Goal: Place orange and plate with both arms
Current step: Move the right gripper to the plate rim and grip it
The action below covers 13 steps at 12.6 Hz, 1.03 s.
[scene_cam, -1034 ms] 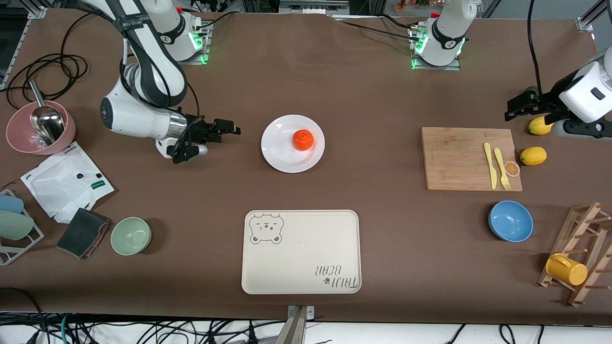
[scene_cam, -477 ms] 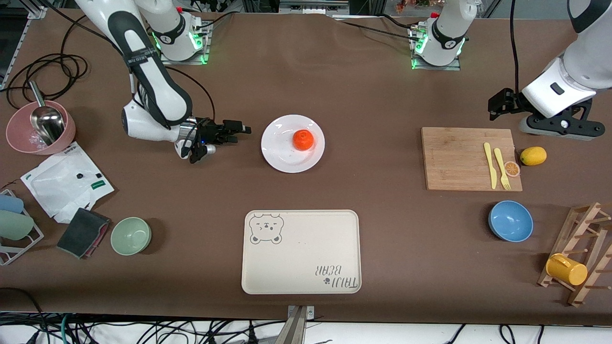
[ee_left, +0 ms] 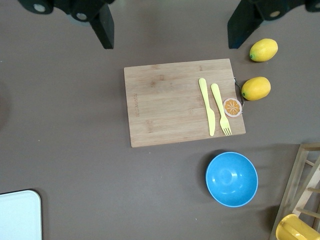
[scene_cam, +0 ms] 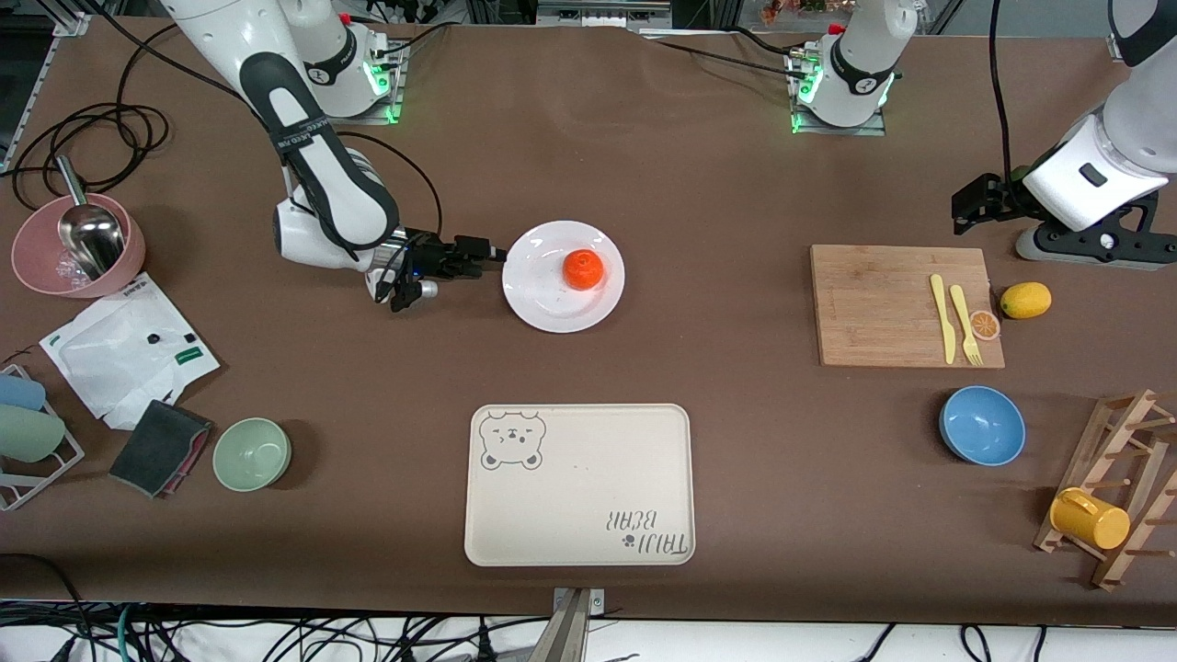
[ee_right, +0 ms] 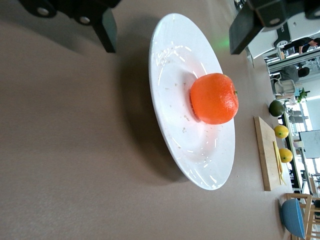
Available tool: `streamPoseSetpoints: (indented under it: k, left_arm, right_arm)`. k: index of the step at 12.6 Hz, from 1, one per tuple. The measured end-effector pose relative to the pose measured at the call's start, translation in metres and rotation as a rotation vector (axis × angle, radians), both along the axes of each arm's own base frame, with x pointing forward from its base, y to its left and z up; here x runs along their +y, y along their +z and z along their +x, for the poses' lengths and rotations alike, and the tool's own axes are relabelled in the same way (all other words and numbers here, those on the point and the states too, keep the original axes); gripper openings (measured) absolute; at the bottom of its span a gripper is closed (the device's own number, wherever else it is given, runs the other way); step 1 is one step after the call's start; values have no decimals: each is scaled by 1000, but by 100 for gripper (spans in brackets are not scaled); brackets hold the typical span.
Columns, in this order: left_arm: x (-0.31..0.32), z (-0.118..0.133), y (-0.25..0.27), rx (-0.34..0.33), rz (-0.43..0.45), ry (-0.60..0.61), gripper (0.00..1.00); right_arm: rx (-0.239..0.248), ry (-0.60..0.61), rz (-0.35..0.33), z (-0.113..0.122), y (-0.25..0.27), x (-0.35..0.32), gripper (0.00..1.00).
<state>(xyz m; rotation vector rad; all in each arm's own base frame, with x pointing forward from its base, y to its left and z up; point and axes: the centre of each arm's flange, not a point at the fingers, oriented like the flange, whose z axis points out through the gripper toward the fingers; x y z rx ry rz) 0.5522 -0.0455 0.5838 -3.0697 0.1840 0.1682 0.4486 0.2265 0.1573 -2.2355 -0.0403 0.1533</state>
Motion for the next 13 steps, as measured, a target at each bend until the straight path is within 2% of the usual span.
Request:
streamPoseSetpoints:
  k: [5, 6, 11, 12, 13]
  left_arm:
    - [0, 0, -1, 2, 0, 1, 100]
    - [0, 1, -3, 5, 0, 2, 100]
    - [-11, 4, -8, 5, 1, -3, 100]
    - [-14, 4, -8, 4, 1, -7, 100]
    - [-15, 4, -7, 2, 0, -8, 100]
  right_arm:
    - [11, -43, 1, -8, -12, 11, 95]
    - [12, -44, 1, -10, -13, 15, 90]
    - [-1, -49, 3, -13, -19, 17, 81]
    - [-7, -52, 9, -14, -23, 16, 73]
    - [-10, -53, 12, -16, -27, 16, 72]
